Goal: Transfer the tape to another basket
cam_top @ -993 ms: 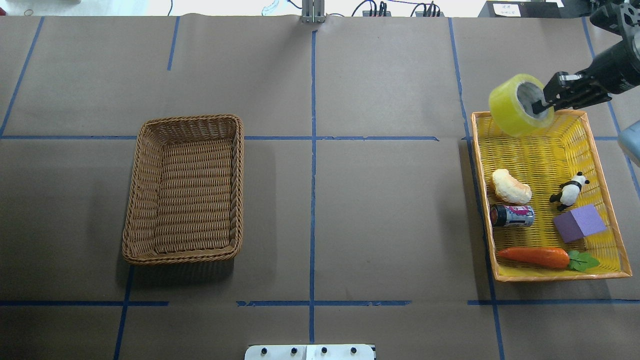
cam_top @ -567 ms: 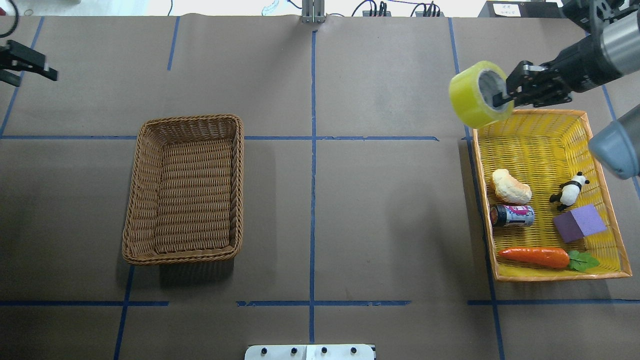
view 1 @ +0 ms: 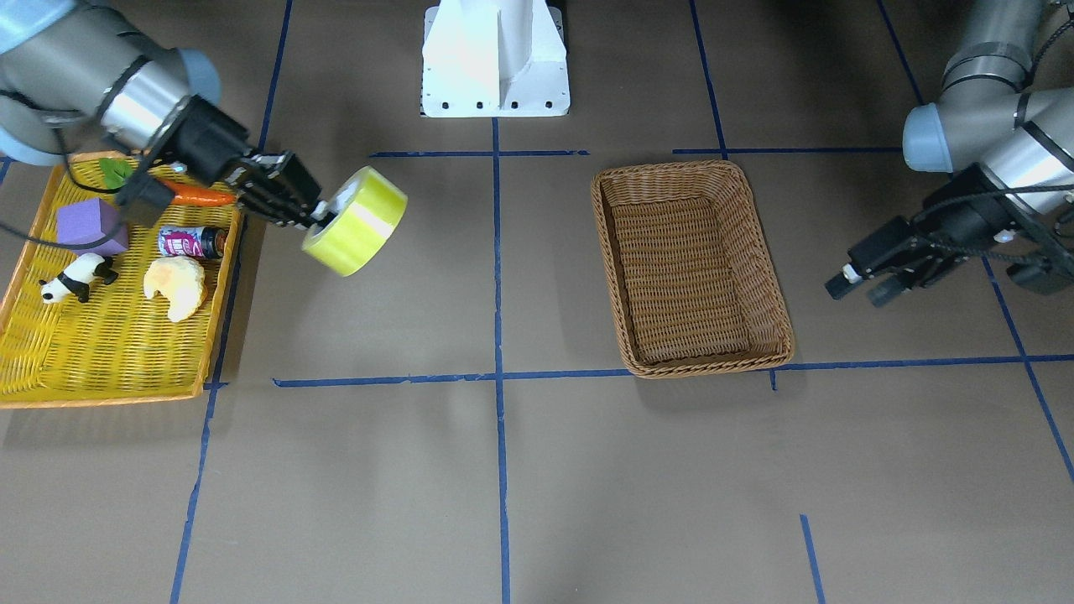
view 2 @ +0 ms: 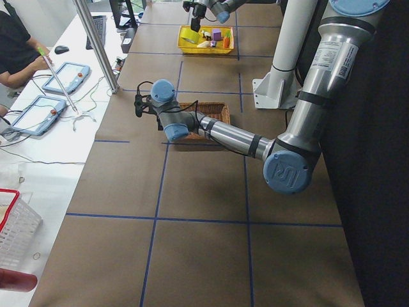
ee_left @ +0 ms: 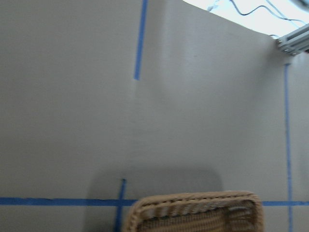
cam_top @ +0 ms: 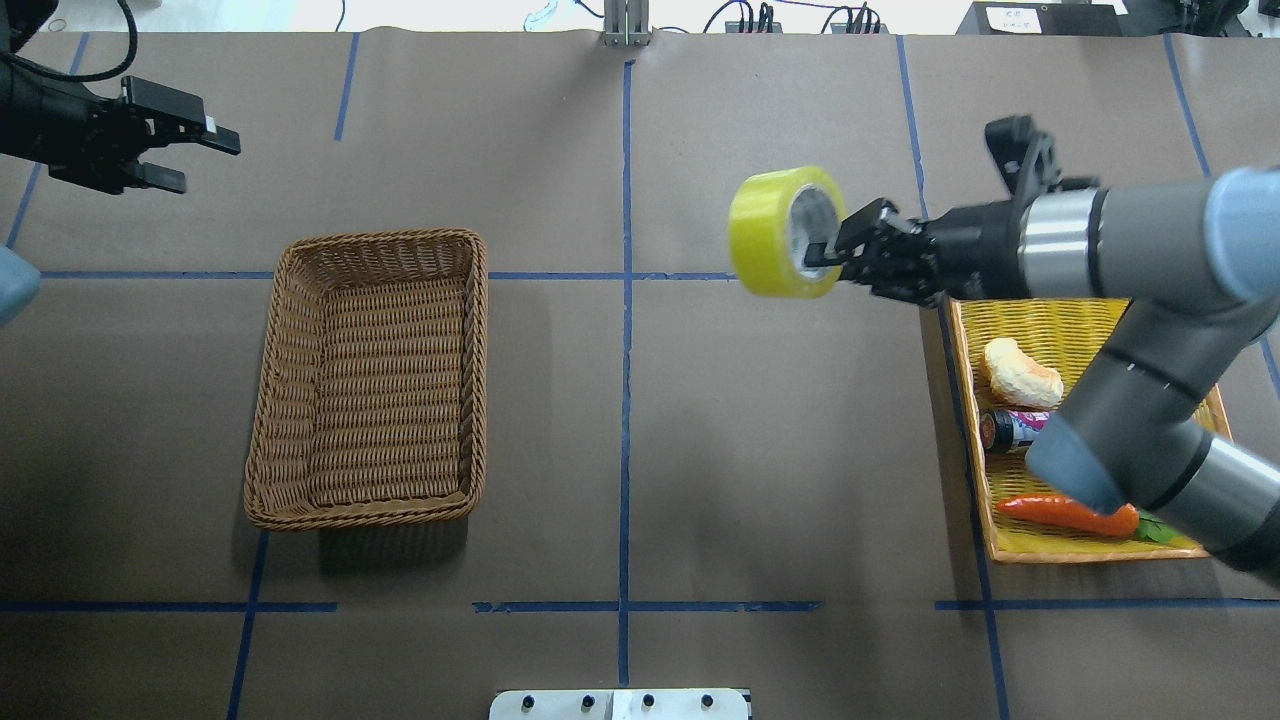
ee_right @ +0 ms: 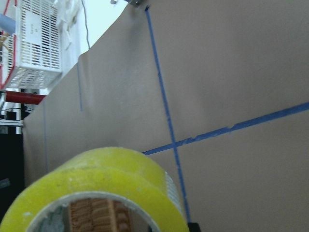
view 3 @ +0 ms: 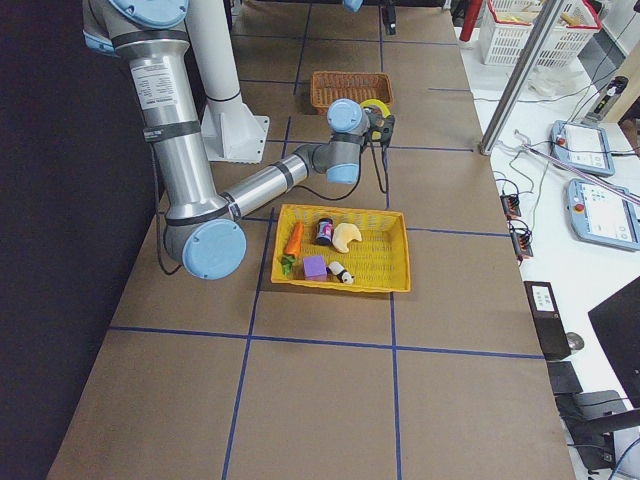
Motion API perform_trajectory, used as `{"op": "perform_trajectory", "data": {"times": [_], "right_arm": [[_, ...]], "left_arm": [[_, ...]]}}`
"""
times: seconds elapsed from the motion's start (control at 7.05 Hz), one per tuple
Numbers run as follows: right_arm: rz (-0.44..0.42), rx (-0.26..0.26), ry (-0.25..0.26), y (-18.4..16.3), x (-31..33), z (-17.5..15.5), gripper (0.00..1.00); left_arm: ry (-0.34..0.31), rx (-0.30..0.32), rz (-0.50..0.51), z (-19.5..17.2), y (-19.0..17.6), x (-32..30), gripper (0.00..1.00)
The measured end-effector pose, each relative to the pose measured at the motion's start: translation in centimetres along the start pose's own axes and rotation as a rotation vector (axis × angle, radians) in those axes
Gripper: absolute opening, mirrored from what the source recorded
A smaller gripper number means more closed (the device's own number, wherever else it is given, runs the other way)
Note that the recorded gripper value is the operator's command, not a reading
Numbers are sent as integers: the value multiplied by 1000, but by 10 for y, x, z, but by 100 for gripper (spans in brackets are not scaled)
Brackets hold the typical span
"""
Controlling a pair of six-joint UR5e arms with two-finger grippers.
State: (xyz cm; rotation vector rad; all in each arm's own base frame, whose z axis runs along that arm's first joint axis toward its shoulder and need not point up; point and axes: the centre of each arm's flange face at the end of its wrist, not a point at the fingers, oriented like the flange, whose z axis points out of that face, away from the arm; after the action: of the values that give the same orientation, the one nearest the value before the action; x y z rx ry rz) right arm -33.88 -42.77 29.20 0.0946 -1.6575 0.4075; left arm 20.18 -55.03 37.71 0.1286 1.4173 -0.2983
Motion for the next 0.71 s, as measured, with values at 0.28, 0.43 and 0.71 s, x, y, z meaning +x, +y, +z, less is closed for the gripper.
{"op": "perform_trajectory", "data": {"times": [0.28,0.43,0.71], "right_arm": [[49,-63,-124,45,-6,12,1],[73,-110,-179,65,-17,13,1],[89,-207,-251,106,-46,28,1]], "left_arm": [[187,-63,-137,6,44,29,100],[284,-88,-219,6,68,52,100],[497,-145,-429,15,138,113,100]]}}
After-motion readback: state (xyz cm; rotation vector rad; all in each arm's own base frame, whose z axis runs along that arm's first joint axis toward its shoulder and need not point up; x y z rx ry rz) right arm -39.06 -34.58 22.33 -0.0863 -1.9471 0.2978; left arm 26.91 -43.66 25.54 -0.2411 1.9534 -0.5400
